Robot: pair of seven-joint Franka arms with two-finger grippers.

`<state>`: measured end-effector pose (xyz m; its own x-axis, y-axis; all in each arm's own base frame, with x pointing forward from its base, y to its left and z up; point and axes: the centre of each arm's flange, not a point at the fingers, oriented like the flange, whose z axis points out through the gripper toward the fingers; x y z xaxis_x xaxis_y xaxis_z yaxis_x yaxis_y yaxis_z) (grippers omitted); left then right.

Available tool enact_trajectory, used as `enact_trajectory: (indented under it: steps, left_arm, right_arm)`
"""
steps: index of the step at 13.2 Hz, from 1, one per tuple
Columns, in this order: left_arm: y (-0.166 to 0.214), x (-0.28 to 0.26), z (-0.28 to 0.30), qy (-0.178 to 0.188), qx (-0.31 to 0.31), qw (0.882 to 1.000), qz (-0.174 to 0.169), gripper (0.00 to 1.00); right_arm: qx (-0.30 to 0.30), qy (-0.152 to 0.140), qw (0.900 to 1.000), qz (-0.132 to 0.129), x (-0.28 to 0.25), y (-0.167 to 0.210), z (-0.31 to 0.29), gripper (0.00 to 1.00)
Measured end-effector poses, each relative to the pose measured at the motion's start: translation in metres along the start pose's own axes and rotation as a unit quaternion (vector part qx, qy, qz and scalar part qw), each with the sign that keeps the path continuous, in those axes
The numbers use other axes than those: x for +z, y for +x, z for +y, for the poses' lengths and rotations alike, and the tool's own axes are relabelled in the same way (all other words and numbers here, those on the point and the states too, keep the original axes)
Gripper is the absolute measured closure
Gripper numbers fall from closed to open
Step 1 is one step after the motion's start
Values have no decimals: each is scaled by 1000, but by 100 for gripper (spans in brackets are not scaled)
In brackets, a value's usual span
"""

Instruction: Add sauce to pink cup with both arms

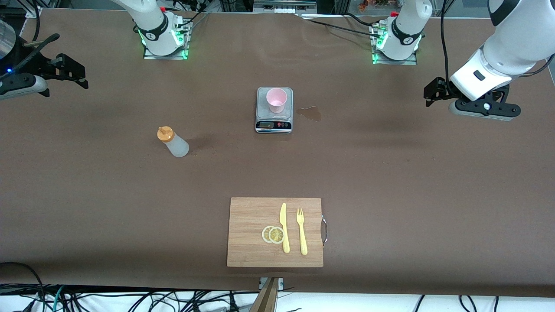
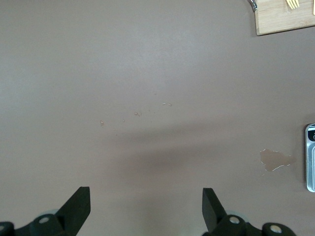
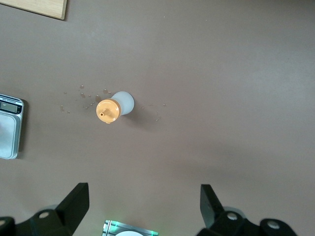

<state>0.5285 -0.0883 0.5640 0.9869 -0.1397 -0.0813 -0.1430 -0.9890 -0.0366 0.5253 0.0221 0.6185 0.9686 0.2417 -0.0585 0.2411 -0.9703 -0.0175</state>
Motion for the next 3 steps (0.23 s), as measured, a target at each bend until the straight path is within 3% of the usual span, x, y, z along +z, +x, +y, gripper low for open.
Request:
enact_trajectory:
  steps: [3]
  left_arm:
    - [0,0,-1,0,-1,1000,0,0]
  right_arm:
    - [0,0,1000,-1,0,0,0,0]
